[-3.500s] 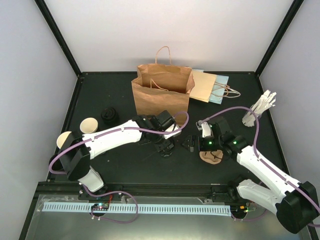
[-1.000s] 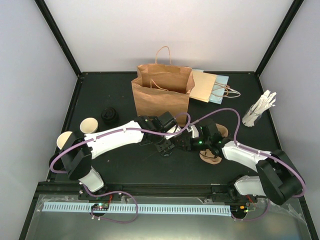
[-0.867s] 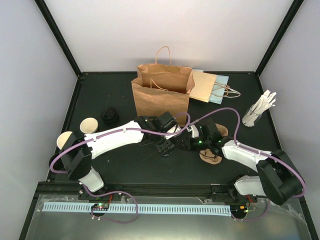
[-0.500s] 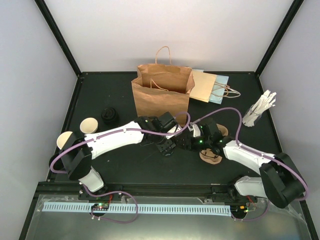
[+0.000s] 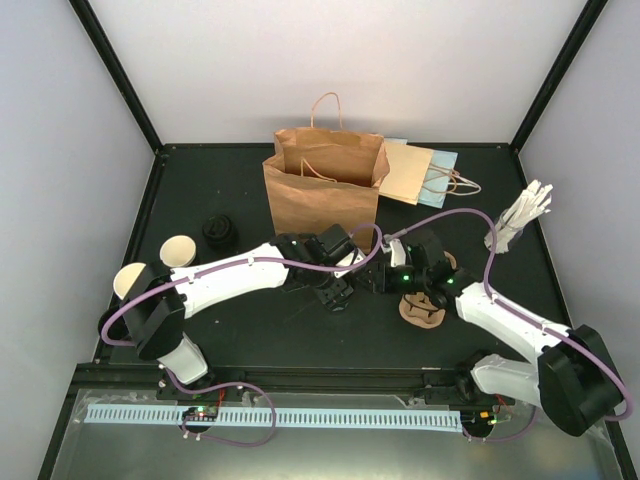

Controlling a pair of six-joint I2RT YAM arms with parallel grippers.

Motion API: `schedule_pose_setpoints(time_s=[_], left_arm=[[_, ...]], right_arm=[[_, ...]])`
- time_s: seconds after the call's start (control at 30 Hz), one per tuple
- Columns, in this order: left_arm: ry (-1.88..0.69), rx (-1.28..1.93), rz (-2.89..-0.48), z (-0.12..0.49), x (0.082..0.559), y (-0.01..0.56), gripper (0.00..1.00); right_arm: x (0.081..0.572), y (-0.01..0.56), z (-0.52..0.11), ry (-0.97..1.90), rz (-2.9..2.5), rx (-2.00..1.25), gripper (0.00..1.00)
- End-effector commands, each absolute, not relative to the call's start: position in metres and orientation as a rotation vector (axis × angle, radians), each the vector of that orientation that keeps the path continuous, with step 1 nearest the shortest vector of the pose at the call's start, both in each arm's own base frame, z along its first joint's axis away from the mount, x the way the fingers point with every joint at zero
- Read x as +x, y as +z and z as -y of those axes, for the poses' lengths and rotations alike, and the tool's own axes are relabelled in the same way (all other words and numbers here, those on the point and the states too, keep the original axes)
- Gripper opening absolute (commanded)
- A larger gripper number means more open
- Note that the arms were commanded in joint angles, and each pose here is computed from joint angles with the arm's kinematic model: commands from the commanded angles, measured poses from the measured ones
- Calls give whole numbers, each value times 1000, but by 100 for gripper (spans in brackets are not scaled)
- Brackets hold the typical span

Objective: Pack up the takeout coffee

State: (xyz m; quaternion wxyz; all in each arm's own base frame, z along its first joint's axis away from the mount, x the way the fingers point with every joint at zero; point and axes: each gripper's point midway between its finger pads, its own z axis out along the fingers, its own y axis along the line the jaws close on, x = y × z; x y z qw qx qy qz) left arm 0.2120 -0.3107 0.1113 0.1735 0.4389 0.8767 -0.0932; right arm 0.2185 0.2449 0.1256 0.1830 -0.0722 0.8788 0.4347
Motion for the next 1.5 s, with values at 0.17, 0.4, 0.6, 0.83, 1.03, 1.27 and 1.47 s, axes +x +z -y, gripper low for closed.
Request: schedule_pose_setpoints(time_s=[0.17,0.4,0.6,0.83,1.03,1.27,1.47], left_arm=[[-245,1340,-2631,298,186,72,66],[-243,1344,-2634,298,185,71,65],[-253,1341,-2630,299,185,73,65],[-259,1347,-2636,299,184,71,65],[-258,1348,-2635,299,184,72,65],[-259,1350,-2632,300,184,73,65],[-270,1358,-2629,301,183,73,65]], right_arm=[[226,128,-246,1176,-2486,-243,46],[233,116,-250,1170,-2504,-240,45],[236,111,-252,1162,-2517,-237,44],[242,113,-254,1163,-2508,-225,44],[245,116,-254,1148,-2498,-227,44],[247,114,-255,1140,-2504,-230,44],[251,104,-256,1122,-2539,-242,44]])
